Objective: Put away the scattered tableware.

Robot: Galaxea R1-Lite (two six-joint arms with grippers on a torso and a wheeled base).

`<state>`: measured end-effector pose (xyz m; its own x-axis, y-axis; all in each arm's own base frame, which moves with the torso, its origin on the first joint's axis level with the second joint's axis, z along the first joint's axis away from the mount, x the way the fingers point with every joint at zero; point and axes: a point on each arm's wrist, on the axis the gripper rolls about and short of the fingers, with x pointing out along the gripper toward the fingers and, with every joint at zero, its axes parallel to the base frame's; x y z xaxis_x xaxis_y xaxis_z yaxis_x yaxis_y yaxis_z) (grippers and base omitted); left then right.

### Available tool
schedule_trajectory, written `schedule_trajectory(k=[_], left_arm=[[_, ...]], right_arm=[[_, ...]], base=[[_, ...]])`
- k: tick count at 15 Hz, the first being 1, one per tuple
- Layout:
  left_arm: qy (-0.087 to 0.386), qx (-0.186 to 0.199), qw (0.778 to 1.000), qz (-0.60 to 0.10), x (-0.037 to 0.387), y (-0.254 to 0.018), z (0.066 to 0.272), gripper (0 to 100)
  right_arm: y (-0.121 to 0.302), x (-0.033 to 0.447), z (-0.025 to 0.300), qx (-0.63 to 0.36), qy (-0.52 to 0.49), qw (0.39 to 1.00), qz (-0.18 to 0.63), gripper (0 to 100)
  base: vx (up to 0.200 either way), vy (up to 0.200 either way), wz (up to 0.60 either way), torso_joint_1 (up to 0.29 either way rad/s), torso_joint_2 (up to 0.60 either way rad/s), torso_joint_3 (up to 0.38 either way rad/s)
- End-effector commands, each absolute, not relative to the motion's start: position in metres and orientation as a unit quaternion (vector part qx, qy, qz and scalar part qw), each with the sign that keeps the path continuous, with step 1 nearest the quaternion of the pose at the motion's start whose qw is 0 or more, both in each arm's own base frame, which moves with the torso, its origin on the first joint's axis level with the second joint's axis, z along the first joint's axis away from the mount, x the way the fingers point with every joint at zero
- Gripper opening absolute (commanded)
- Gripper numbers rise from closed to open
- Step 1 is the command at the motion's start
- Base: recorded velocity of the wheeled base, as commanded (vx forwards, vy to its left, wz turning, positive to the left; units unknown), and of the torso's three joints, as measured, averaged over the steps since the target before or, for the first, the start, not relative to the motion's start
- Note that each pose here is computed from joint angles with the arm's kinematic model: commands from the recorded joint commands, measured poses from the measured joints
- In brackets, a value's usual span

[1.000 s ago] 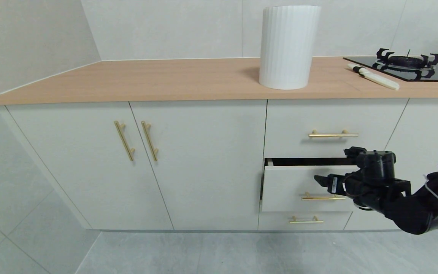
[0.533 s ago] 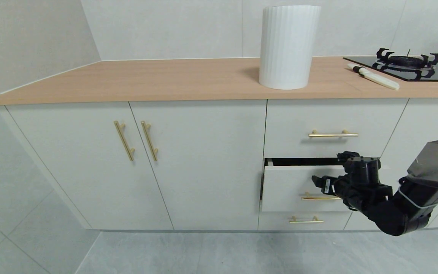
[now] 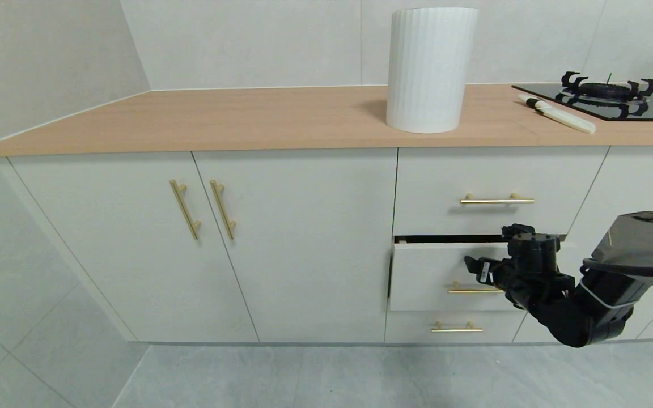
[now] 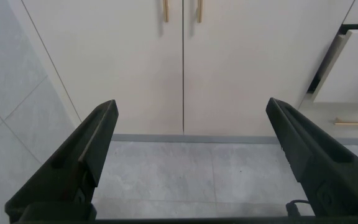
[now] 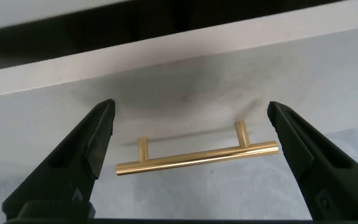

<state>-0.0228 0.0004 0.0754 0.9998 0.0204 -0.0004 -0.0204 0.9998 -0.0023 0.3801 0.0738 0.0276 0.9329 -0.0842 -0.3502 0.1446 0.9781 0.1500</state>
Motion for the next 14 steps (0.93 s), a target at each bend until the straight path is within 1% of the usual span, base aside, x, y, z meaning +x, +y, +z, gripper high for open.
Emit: schedule_trajectory(k=[1,9,14], left_arm=[[0.0,-0.002,1.0,0.011,-0.023,0.0,0.075,100],[0.0,-0.002,1.0,0.011,-0.023,0.0,0.075,100],[0.001,-0.002,1.0,0.011,-0.023,0.0,0.075,100]], right_arm=[[0.073,0.386,0.026,0.092,0.167,0.98,-0.065,100],[0.067,0.414,0.023,0.118,0.128,0.979,-0.108,100],[0.065,0.416,0.025,0.123,0.122,0.978,-0.117,100]], base=[[0.0,0.0,0.0,0.0,0.0,0.0],[0.0,0.0,0.0,0.0,0.0,0.0],[0.0,0.0,0.0,0.0,0.0,0.0]])
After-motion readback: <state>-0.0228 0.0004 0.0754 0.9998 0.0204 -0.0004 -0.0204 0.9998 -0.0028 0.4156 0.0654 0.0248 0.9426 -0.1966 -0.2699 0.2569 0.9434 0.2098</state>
